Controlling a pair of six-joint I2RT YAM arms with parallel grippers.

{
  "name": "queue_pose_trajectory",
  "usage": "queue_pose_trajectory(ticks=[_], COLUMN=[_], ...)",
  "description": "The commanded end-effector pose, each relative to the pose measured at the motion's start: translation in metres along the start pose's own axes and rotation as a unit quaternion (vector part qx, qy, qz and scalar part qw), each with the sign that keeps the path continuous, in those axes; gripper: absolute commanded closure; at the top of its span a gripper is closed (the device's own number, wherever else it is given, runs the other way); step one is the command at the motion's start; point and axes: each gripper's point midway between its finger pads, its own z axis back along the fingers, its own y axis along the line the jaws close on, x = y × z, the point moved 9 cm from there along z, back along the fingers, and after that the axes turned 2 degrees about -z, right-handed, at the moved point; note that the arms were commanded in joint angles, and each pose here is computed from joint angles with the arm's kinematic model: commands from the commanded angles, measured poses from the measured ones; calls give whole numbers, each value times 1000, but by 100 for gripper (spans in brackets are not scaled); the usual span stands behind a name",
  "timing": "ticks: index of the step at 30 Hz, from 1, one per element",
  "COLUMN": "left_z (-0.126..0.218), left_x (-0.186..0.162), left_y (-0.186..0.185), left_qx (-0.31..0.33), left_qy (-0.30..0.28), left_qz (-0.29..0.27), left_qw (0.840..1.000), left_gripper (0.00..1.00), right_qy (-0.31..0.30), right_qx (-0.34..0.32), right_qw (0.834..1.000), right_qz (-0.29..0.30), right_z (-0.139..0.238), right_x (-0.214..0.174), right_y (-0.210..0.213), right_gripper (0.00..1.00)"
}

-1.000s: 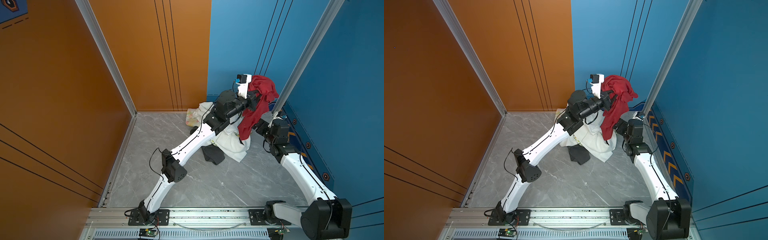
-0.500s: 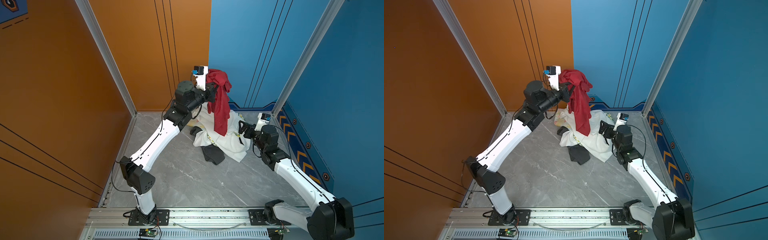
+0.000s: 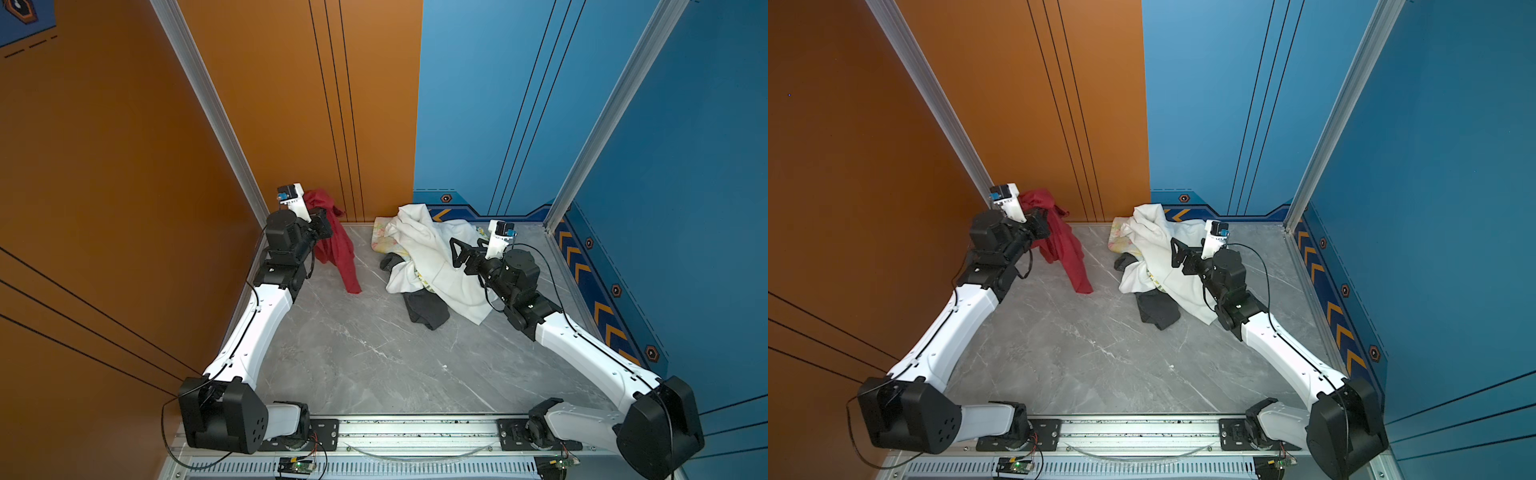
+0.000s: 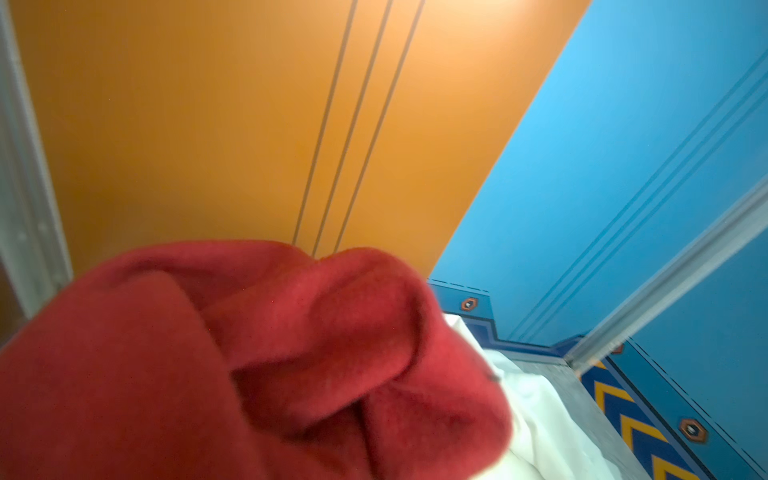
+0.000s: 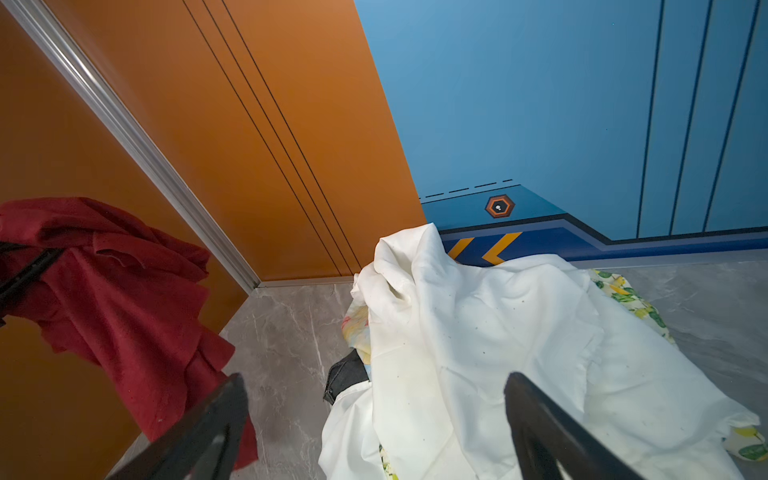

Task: Pick out a specific cloth from the pile
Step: 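Carry the red shirt to the clear corner with the left gripper while the right withdraws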

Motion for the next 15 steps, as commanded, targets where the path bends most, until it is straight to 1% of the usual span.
queue_pose_trajectory(ticks=[1,6,12,15], left_z=[17,16,-3,-18], left_x=[23,27,32,32], left_y=[20,52,66,71], left_qx=[41,79,97,103], left_qy=[-69,-83,-123,-129], left_qz=[0,-4,-24,-32], left_qw=[997,993,987,986], left_gripper=[100,100,100,100], right_qy=[-3,14,33,44], right_qx=[32,49,59,62], right_qw=[999,998,997,997], right_qz=[24,29,33,35], right_z=[-6,-16,-29,-34], right_x=[2,-11,-24,-30], right_y=[12,16,16,14], right_gripper=[3,3,3,3])
